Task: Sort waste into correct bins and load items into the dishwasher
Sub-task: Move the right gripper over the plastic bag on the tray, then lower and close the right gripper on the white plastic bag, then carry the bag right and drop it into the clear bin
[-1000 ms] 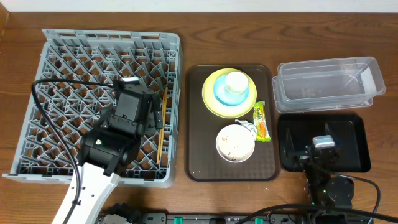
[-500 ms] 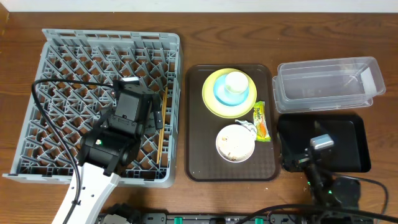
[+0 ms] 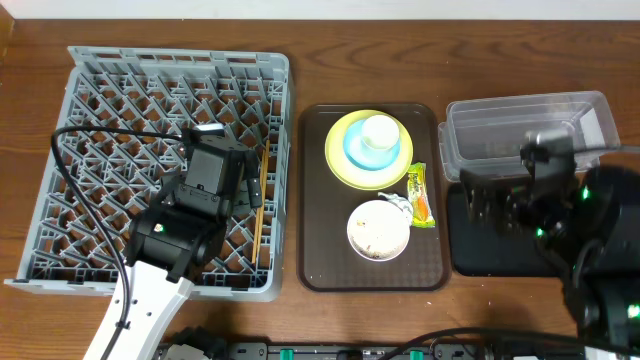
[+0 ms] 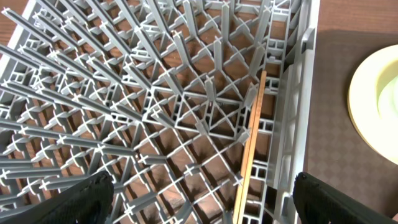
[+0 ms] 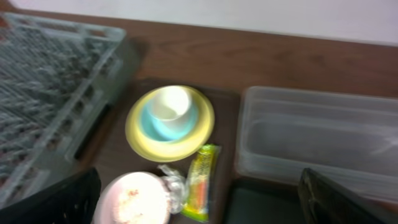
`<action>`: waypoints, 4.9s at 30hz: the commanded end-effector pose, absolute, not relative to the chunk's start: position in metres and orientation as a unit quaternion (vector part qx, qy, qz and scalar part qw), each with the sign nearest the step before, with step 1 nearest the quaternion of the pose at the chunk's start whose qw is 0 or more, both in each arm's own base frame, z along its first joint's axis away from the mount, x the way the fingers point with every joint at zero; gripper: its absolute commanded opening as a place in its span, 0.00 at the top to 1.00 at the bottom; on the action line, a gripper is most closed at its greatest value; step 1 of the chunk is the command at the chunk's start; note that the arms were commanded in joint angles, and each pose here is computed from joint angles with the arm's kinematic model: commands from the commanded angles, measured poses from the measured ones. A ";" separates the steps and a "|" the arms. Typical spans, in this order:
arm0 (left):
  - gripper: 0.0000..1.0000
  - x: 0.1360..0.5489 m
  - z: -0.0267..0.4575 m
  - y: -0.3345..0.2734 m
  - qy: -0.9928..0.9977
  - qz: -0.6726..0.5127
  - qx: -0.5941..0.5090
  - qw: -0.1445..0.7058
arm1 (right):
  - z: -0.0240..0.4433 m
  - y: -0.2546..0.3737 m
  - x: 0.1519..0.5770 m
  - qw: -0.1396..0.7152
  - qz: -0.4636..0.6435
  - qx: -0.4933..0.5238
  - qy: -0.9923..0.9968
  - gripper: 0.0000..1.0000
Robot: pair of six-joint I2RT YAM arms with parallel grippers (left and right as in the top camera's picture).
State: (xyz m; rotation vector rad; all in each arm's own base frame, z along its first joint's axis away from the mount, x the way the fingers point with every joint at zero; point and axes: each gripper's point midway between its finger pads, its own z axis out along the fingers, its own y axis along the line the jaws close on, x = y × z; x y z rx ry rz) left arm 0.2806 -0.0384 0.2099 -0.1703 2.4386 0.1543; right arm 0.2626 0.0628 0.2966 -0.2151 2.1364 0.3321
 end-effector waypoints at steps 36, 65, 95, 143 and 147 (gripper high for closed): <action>0.07 0.284 0.219 -0.036 0.932 0.061 -0.072 0.350 | 0.045 0.108 0.246 0.146 0.127 0.077 0.978 0.99; 0.07 0.284 0.219 -0.036 0.932 0.061 -0.072 0.350 | 0.095 0.173 0.293 0.236 0.223 -0.052 0.944 0.41; 0.07 0.284 0.219 -0.036 0.932 0.061 -0.072 0.350 | 0.032 0.177 0.288 0.170 0.181 -0.084 0.965 0.99; 0.07 0.284 0.219 -0.036 0.932 0.061 -0.072 0.350 | 0.112 -0.052 0.264 0.272 -0.068 0.272 0.921 0.99; 0.07 0.284 0.219 -0.036 0.932 0.061 -0.072 0.350 | 0.132 -0.042 0.291 0.329 -0.027 0.246 0.911 0.99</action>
